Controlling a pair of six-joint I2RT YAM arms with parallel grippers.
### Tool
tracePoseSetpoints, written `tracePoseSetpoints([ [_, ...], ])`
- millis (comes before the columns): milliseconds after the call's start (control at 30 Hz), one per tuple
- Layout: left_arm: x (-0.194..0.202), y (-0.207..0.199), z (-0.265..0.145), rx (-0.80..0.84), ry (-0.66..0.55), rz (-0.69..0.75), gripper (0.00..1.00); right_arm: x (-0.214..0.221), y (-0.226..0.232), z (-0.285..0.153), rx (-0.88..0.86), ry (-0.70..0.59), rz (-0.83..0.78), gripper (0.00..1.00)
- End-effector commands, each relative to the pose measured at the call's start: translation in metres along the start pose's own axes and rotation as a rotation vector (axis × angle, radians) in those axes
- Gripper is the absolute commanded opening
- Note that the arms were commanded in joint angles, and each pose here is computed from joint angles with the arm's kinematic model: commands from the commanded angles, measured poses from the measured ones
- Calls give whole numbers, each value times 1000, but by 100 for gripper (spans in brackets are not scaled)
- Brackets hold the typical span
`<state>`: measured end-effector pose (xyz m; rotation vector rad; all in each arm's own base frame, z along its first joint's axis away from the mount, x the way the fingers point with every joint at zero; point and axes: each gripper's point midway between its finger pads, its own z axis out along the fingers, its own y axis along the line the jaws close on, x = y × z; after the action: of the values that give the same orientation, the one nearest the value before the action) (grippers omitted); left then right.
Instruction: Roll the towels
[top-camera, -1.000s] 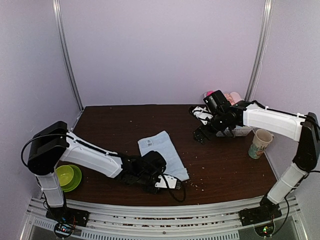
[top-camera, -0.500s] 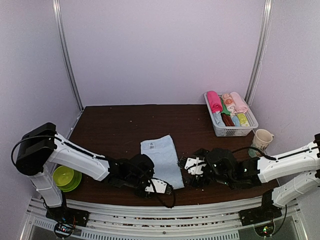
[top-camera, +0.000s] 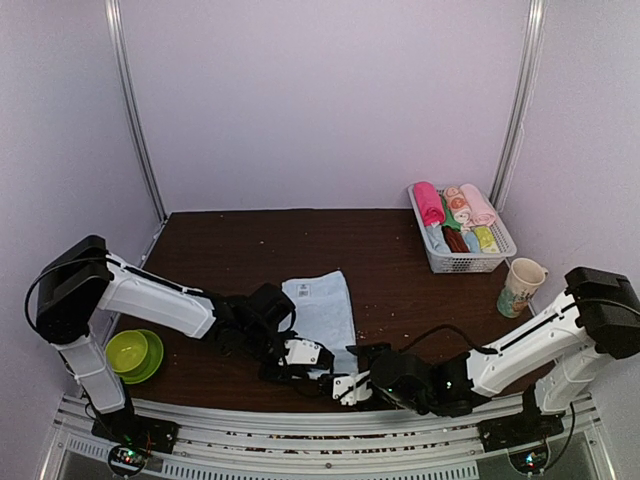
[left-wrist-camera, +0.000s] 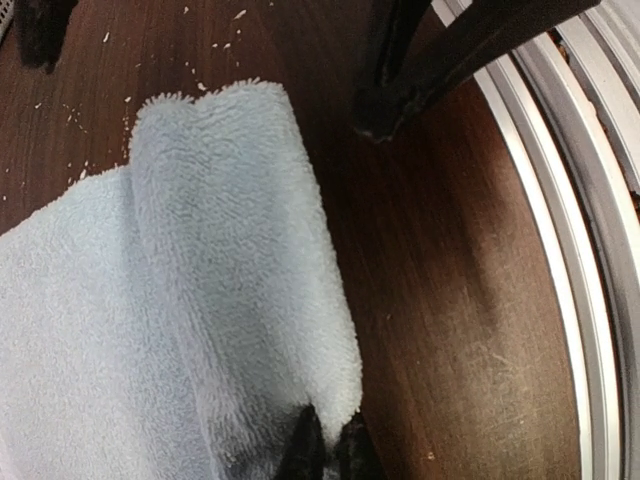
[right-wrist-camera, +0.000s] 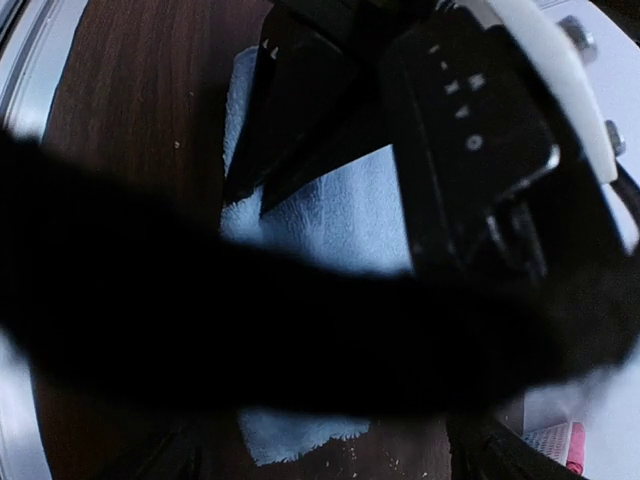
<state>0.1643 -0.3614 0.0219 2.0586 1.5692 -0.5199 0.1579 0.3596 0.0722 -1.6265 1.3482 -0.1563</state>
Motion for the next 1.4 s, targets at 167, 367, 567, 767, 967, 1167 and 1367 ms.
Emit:
tracePoseSetpoints([
  [167,24,-21,-7,137,28,-104,0,0,-16,-4,108,-35,88,79],
  [367,27,-18,-5,108,18,-94,0,-2,-23,-22,97,-132,147,79],
  [567,28,-17,-3,129,-1,-117,0,-10,-13,-30,14,-194,166,69],
  [767,27,-14,-7,216,-44,-185,0,-13,-4,-31,-47,-201,132,82],
  [967,24,-11,-9,314,-69,-247,0,-15,17,-11,-77,-124,27,82],
  [1167,24,-3,-15,356,-98,-303,0,-18,20,11,-34,-45,-46,82],
  [1367,23,-4,-14,403,-88,-319,0,-17,24,33,-11,36,-94,81],
])
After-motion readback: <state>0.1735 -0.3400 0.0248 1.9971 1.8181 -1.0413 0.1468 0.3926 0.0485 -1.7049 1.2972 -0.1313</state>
